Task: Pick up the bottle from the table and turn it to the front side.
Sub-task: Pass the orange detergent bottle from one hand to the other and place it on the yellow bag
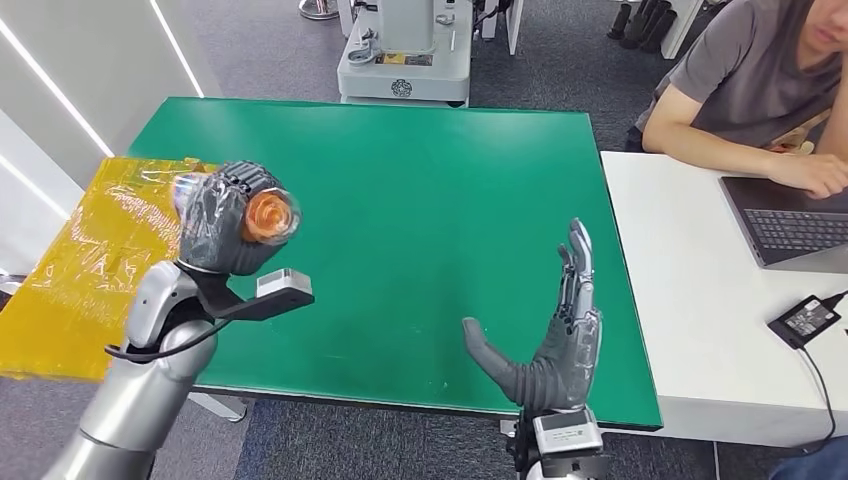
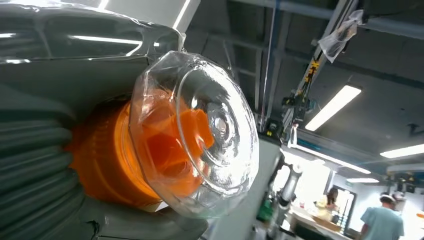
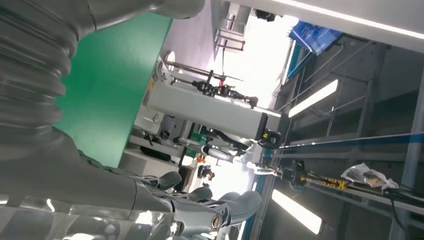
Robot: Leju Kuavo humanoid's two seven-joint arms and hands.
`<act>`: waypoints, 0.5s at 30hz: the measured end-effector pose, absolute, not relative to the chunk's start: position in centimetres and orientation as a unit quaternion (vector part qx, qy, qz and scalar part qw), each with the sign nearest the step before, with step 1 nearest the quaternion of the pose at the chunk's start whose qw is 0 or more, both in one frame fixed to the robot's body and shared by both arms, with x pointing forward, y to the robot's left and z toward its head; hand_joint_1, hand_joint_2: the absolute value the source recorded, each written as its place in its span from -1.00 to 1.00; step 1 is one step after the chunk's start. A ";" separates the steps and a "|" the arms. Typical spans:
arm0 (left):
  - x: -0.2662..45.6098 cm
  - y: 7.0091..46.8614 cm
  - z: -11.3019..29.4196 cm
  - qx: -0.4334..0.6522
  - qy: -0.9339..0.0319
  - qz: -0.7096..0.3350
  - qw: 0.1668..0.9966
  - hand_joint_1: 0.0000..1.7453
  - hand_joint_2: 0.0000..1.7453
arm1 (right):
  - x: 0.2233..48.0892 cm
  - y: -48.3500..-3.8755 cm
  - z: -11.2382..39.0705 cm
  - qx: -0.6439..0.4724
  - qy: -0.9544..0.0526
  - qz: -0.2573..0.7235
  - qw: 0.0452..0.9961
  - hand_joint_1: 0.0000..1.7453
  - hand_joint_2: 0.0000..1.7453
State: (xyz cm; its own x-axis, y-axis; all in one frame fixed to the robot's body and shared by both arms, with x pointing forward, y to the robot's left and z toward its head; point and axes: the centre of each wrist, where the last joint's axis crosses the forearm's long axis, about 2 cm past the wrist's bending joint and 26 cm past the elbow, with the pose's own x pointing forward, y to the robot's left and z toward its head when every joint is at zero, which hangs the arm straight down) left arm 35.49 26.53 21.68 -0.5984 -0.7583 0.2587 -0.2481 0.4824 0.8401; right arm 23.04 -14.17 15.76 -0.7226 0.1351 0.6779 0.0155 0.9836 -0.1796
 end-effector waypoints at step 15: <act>40.2 30.8 21.7 0.328 -0.703 -0.522 0.356 1.00 1.00 | 22.3 -14.3 15.4 -0.039 -0.921 0.068 0.382 -1.00 1.00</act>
